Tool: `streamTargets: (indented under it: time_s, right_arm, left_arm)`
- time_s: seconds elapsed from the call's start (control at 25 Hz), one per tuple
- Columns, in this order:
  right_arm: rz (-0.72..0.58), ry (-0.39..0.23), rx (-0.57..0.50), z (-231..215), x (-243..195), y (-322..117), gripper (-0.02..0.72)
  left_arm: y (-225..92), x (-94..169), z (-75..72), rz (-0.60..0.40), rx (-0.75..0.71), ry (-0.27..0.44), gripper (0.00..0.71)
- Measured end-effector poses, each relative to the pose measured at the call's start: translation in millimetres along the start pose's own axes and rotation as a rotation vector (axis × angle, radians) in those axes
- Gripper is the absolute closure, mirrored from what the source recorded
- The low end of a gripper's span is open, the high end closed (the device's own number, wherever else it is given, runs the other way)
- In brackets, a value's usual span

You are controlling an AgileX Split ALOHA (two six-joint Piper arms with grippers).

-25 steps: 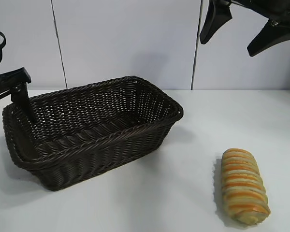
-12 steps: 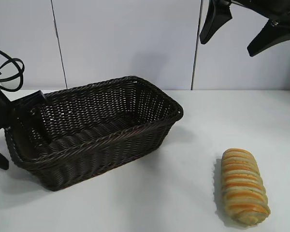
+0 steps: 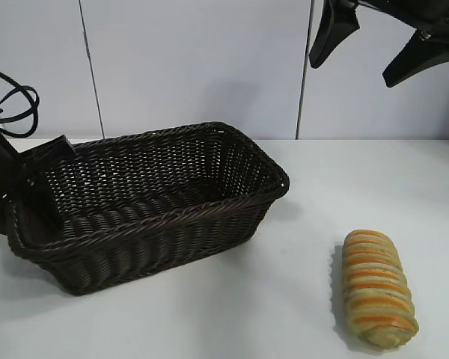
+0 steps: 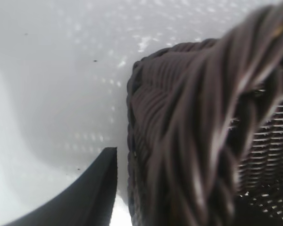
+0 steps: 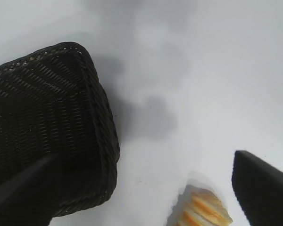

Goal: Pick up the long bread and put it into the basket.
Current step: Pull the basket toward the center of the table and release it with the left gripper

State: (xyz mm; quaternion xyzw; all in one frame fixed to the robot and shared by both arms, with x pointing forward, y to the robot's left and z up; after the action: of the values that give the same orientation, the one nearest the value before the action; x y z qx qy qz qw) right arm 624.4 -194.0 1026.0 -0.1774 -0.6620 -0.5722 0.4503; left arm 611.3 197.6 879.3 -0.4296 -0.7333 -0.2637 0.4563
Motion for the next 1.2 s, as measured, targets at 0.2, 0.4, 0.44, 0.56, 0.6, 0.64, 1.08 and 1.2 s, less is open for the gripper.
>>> streamTargets:
  time_s: [0.2, 0.4, 0.44, 0.56, 0.6, 0.64, 1.08, 1.2]
  right_arm:
    - [0.000, 0.000, 0.000, 0.0, 0.0, 0.0, 0.008]
    - [-0.003, -0.001, 0.000, -0.1, 0.0, 0.4, 0.008]
    - [-0.003, -0.001, 0.000, -0.1, 0.0, 0.4, 0.008]
    - [-0.003, -0.001, 0.000, -0.1, 0.0, 0.4, 0.008]
    - [-0.003, -0.001, 0.000, -0.1, 0.0, 0.4, 0.008]
    - [-0.003, -0.001, 0.000, -0.1, 0.0, 0.4, 0.008]
    - [-0.006, -0.002, 0.000, -0.3, 0.0, 0.9, 0.008]
    - [-0.011, -0.003, 0.000, -0.6, 0.0, 1.7, 0.008]
  left_arm:
    - [10.0, 14.8, -13.6, 0.012, -0.087, 0.021, 0.455]
    - [14.1, 32.0, -30.9, 0.033, -0.150, 0.004, 0.455]
    - [13.8, 34.6, -33.1, 0.041, -0.163, 0.002, 0.455]
    - [15.0, 41.8, -39.7, 0.047, -0.189, -0.006, 0.455]
    - [15.7, 43.3, -41.8, 0.044, -0.195, -0.009, 0.455]
    - [15.9, 44.1, -43.6, 0.041, -0.200, -0.012, 0.455]
    - [-0.5, -1.2, -53.8, 0.107, -0.297, 0.015, 0.455]
    - [1.9, -11.7, -50.1, 0.112, -0.289, 0.023, 0.455]
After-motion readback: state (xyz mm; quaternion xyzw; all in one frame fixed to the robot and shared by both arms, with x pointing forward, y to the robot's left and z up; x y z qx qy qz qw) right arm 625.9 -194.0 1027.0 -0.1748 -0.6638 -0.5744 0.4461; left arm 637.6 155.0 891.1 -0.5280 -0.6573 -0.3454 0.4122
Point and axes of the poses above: a point on each arm's last joint axis where the gripper is mounted, x pointing back along that axis away from the gripper, z along the wrist's bending axis when the last joint is at zero, y = z × x, the point moved 7 cm from there along -x, pointing out along that axis toward the gripper, and after that the axes turned 15 degrees about x, right-handed, at the moved point
